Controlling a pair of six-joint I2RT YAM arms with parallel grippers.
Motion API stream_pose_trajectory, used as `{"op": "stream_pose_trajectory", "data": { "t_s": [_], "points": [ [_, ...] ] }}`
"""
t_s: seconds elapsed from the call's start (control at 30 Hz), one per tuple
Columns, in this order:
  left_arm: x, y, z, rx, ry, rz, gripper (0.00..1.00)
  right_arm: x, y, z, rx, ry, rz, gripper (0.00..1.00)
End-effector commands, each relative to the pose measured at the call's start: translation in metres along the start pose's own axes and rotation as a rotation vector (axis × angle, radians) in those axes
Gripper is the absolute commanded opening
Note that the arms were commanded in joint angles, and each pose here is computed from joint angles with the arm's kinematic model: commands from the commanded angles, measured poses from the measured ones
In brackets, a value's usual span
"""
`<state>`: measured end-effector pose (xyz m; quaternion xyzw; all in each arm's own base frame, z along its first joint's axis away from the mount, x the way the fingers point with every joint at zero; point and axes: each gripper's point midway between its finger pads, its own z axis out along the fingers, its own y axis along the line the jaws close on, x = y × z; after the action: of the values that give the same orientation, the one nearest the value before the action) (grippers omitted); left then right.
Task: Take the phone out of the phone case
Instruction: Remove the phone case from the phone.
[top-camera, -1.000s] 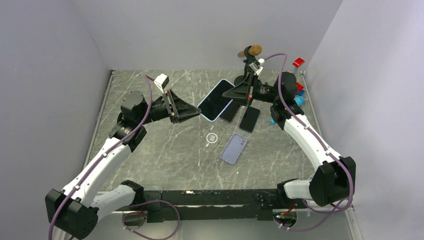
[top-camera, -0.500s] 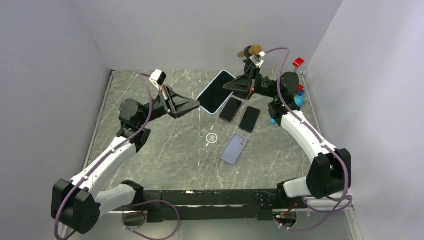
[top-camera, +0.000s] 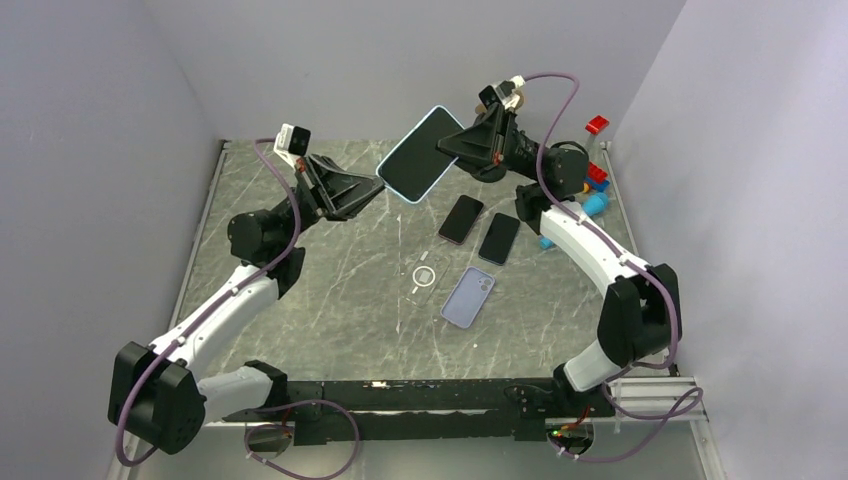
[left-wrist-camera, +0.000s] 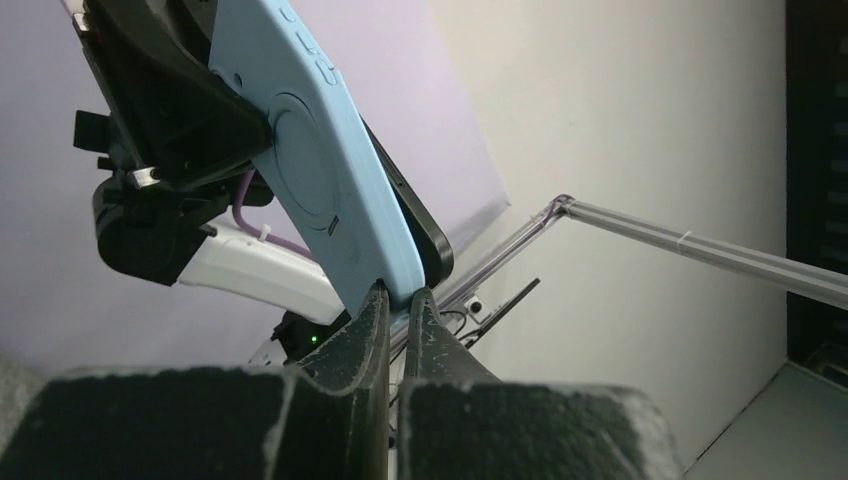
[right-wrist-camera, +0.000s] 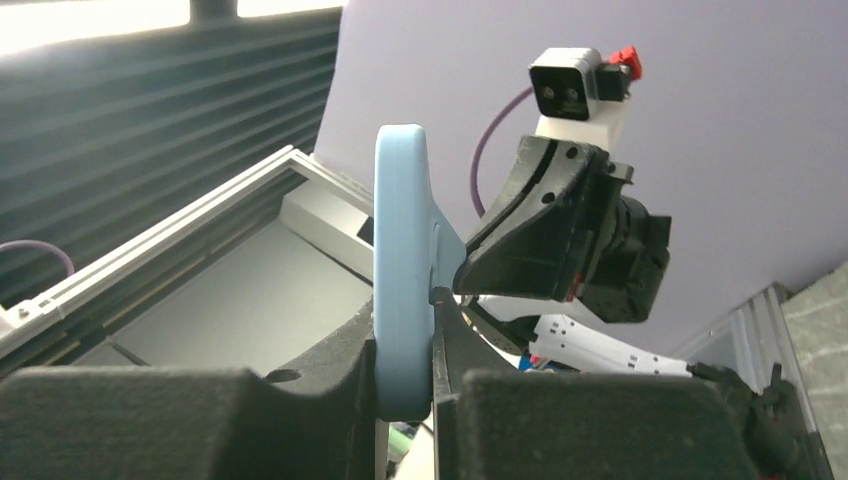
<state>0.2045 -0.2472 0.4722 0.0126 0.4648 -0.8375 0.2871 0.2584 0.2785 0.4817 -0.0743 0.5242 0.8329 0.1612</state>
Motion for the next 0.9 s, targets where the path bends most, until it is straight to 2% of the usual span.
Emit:
{"op": "stream_pose_trajectory", "data": {
  "t_s": [0.0, 0.1, 0.23, 0.33, 0.43, 0.57, 0.6, 0.67, 0.73, 0.8, 0.87],
  "points": [
    [-0.012, 0.039, 0.001, -0.091, -0.066, -0.095, 0.0, 0.034, 0.086, 0.02, -0.263, 0.087, 0.025, 0.0],
    [-0.015, 0.046, -0.001, -0.105, -0.089, -0.121, 0.0, 0.035, 0.089, 0.025, -0.284, 0.105, 0.036, 0.0],
    [-0.01, 0.056, 0.004, -0.194, -0.039, -0.1, 0.0, 0.031, 0.087, 0.028, -0.281, 0.095, 0.043, 0.0],
    [-0.008, 0.076, -0.001, -0.367, -0.024, -0.045, 0.0, 0.024, 0.09, 0.03, -0.308, 0.062, 0.036, 0.0],
    [-0.008, 0.101, -0.027, -0.605, -0.07, -0.011, 0.0, 0.016, 0.088, 0.033, -0.299, 0.029, 0.029, 0.0],
    [-0.005, 0.116, -0.058, -0.751, -0.104, 0.016, 0.02, 0.009, 0.081, 0.033, -0.29, -0.014, 0.047, 0.0],
    [-0.005, 0.116, -0.062, -0.771, -0.104, 0.027, 0.07, 0.007, 0.075, 0.033, -0.269, -0.028, 0.048, 0.0],
    [-0.004, 0.111, -0.064, -0.787, -0.097, 0.048, 0.29, 0.003, 0.066, 0.033, -0.223, -0.066, 0.039, 0.0],
    [-0.002, 0.106, -0.066, -0.803, -0.085, 0.063, 0.47, -0.002, 0.054, 0.032, -0.17, -0.108, 0.036, 0.0],
    [-0.003, 0.098, -0.067, -0.807, -0.079, 0.104, 0.61, -0.006, 0.041, 0.029, -0.134, -0.16, 0.044, 0.0],
    [-0.002, 0.089, -0.065, -0.783, -0.069, 0.143, 0.82, -0.01, 0.027, 0.026, -0.085, -0.187, 0.048, 0.0]
  ]
}}
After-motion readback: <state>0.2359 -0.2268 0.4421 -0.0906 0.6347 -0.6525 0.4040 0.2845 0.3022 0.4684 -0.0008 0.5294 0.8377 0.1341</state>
